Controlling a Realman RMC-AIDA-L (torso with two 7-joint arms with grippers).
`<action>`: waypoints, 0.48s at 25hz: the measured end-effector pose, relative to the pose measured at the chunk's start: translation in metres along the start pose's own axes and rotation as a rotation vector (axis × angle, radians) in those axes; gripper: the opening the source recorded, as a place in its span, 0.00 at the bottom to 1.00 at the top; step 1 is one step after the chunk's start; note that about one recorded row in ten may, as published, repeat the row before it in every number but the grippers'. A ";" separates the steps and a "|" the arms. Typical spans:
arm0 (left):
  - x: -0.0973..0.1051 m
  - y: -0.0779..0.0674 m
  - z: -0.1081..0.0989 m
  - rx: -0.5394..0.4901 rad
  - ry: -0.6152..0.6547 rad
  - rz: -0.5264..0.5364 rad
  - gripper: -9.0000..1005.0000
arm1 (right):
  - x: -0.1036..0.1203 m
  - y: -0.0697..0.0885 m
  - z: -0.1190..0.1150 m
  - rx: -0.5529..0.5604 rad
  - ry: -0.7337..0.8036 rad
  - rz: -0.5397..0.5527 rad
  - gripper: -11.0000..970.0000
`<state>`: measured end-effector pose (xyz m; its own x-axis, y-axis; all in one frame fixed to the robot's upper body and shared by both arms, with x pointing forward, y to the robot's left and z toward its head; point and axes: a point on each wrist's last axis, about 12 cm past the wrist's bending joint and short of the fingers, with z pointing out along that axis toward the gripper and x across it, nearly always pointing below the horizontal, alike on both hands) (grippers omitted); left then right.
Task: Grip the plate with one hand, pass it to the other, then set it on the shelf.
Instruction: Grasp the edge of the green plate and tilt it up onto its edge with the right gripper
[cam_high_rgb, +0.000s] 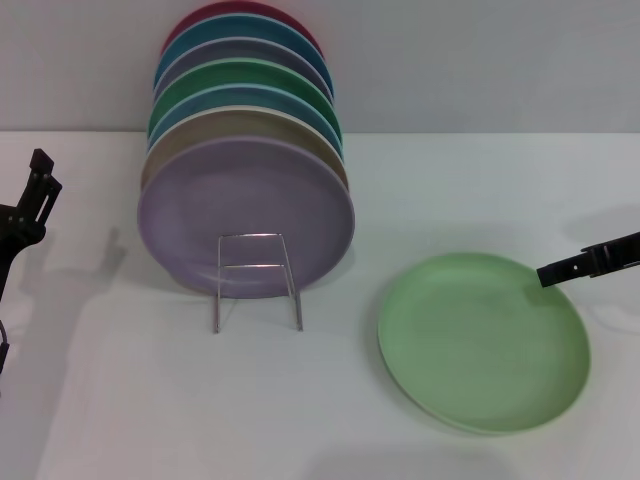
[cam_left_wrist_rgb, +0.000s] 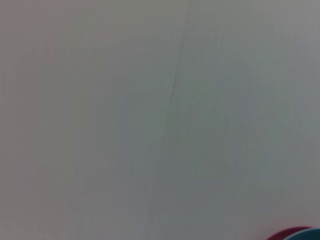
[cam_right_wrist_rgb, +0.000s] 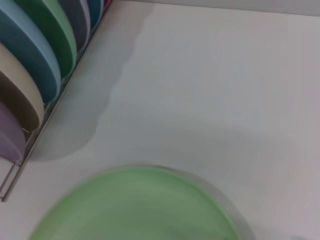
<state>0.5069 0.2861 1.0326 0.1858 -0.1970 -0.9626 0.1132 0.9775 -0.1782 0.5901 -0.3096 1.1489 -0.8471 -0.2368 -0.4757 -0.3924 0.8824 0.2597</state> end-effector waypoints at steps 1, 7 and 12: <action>0.000 0.000 0.000 -0.001 0.000 0.000 0.86 | 0.001 -0.001 0.000 0.003 0.002 0.003 0.68; 0.000 0.001 -0.001 -0.002 0.001 0.001 0.86 | 0.008 -0.003 0.006 0.000 0.024 0.029 0.68; 0.000 0.002 -0.001 -0.004 0.003 0.006 0.86 | 0.013 -0.004 0.014 -0.008 0.041 0.048 0.68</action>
<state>0.5059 0.2882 1.0318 0.1834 -0.1913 -0.9643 0.1078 0.9789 -0.1736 0.5855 -0.3106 1.1296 -0.8787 -0.2110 -0.4282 -0.3541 0.8896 0.2883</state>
